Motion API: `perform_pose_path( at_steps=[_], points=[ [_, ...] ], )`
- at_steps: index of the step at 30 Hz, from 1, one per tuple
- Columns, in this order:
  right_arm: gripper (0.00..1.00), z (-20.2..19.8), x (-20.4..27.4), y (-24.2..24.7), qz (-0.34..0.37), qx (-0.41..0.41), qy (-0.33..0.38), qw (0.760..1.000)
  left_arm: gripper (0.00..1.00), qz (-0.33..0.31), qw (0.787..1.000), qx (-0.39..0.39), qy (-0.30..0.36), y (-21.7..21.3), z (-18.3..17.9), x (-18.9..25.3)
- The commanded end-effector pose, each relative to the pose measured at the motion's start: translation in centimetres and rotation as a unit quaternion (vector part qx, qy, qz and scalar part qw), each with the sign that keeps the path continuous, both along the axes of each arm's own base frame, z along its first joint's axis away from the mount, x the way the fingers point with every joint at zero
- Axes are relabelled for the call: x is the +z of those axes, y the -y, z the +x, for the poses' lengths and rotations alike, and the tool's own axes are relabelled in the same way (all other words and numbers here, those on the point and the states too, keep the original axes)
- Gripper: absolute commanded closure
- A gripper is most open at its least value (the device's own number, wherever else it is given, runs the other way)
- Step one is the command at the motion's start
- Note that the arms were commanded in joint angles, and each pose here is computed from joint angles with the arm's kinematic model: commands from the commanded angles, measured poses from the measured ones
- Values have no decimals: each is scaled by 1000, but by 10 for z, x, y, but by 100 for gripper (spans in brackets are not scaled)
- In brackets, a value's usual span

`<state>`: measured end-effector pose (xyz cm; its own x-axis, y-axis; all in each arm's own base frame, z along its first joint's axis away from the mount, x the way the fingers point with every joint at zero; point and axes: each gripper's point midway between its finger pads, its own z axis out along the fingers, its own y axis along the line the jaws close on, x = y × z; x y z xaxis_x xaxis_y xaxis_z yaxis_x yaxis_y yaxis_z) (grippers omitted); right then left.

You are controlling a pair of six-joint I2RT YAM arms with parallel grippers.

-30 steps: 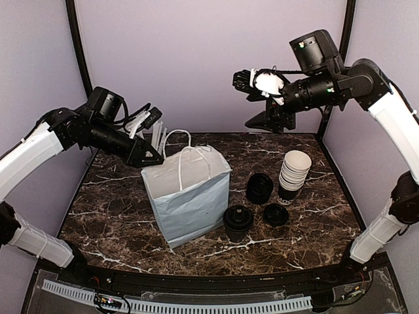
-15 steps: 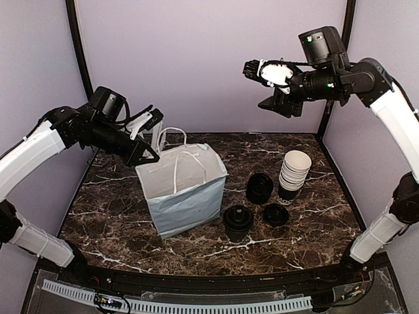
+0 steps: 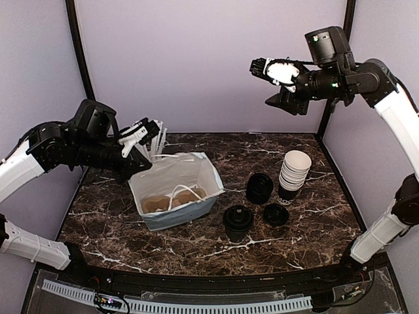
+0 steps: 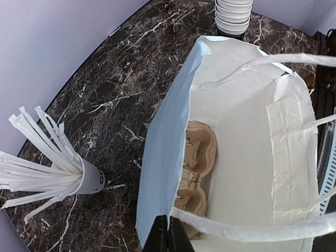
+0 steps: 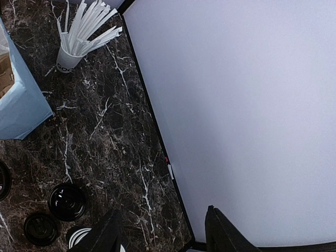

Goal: Pack the takeout coffee

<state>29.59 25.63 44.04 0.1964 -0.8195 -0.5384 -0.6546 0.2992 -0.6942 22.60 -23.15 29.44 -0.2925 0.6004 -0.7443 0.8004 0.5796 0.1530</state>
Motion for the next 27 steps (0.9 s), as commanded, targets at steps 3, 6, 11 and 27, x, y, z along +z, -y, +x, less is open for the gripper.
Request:
perform_pose_path(
  at_steps=[3, 6, 11, 27],
  points=[
    [45, 6, -1, -6, 8, 1, -3, 1000, 100, 46, 998, 19, 47, 0, -11, -5],
    [45, 6, -4, -7, 6, 2, -6, 1000, 100, 54, 998, 13, 42, 2, -24, -10],
    [45, 7, -11, -8, -2, 1, -14, 1000, 100, 16, 1000, 0, 20, 9, -45, -6],
    [46, 12, -50, -24, -31, 22, -59, 998, 100, -54, 987, -112, -101, 46, -135, -37]
  ],
)
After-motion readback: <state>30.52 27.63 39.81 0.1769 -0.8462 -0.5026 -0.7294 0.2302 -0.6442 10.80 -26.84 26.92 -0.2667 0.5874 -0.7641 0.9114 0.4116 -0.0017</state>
